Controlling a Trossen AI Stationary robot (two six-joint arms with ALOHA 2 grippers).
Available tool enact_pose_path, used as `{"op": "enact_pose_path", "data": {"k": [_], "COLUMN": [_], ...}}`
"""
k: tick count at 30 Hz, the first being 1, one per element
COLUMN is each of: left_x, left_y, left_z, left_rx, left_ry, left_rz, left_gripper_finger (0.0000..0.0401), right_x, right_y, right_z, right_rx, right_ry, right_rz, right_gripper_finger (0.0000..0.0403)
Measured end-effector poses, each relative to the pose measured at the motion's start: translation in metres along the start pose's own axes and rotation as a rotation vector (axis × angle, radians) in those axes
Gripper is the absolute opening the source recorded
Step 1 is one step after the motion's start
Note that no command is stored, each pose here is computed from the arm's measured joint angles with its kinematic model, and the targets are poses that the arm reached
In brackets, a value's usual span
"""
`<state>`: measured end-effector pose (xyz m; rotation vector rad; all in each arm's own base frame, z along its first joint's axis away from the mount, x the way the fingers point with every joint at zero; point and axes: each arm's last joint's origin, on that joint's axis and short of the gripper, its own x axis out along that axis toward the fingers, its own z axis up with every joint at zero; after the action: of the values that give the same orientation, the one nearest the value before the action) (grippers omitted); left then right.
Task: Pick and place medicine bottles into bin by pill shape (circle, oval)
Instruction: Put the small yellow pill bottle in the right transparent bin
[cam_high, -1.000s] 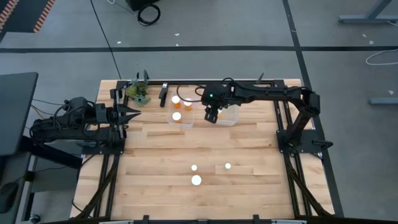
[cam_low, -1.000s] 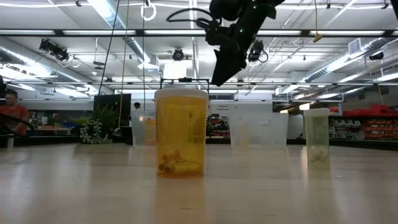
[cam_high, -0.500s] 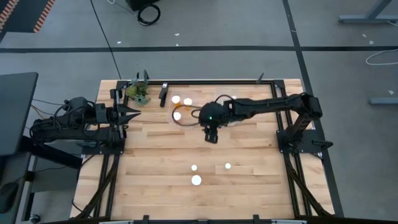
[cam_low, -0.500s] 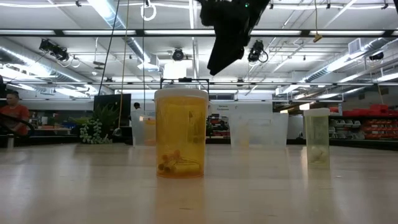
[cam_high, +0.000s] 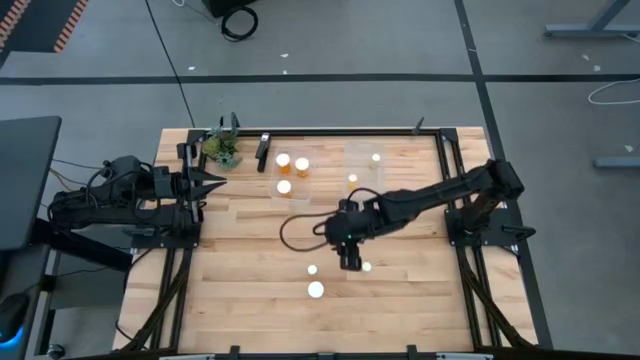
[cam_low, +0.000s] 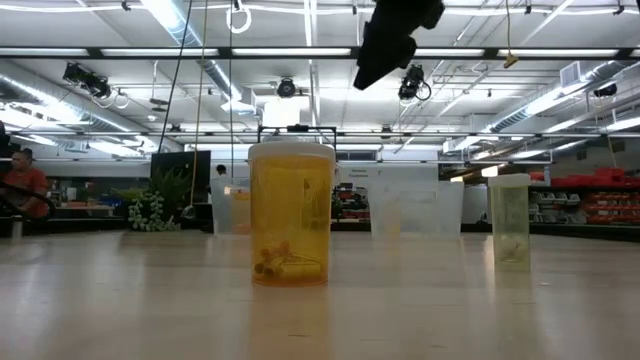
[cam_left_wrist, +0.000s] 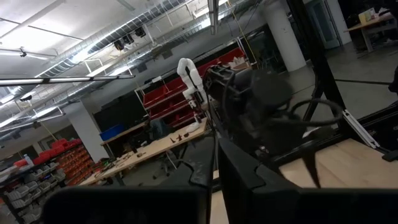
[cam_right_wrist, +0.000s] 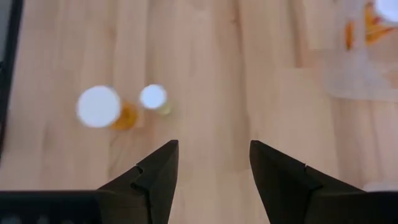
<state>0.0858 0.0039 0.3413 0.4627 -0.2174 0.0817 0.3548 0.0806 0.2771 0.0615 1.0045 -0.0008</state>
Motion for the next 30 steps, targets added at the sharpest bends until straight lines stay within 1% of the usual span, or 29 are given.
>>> {"op": "enact_pose_path", "data": {"k": [5,7,10,13,18,26,30], "left_x": [0.000,0.000,0.000,0.000,0.000,0.000,0.000], "left_y": [0.000,0.000,0.000,0.000,0.000,0.000,0.000], "left_z": [0.000,0.000,0.000,0.000,0.000,0.000,0.000], "left_rx": [0.000,0.000,0.000,0.000,0.000,0.000,0.000], "left_ry": [0.000,0.000,0.000,0.000,0.000,0.000,0.000], "left_rz": [0.000,0.000,0.000,0.000,0.000,0.000,0.000], "left_gripper_finger": [0.0024,0.0022,0.0021,0.0025,0.0029,0.0021,0.0027], "right_x": [0.003,0.006,0.011,0.015,0.021,0.030,0.036], "right_y": [0.021,0.027,0.032,0.036,0.040,0.040,0.038], "right_z": [-0.012,-0.019,-0.030,-0.038,-0.050,-0.067,-0.078], "right_rx": [-0.037,-0.042,-0.031,-0.006,0.019,0.040,0.052], "right_ry": [0.027,0.038,0.068,0.086,0.117,0.146,0.180], "right_rz": [0.017,0.001,-0.028,-0.031,-0.054,-0.116,-0.133], "right_gripper_finger": [0.0205,0.0205,0.0205,0.0205,0.0205,0.0205,0.0214]}}
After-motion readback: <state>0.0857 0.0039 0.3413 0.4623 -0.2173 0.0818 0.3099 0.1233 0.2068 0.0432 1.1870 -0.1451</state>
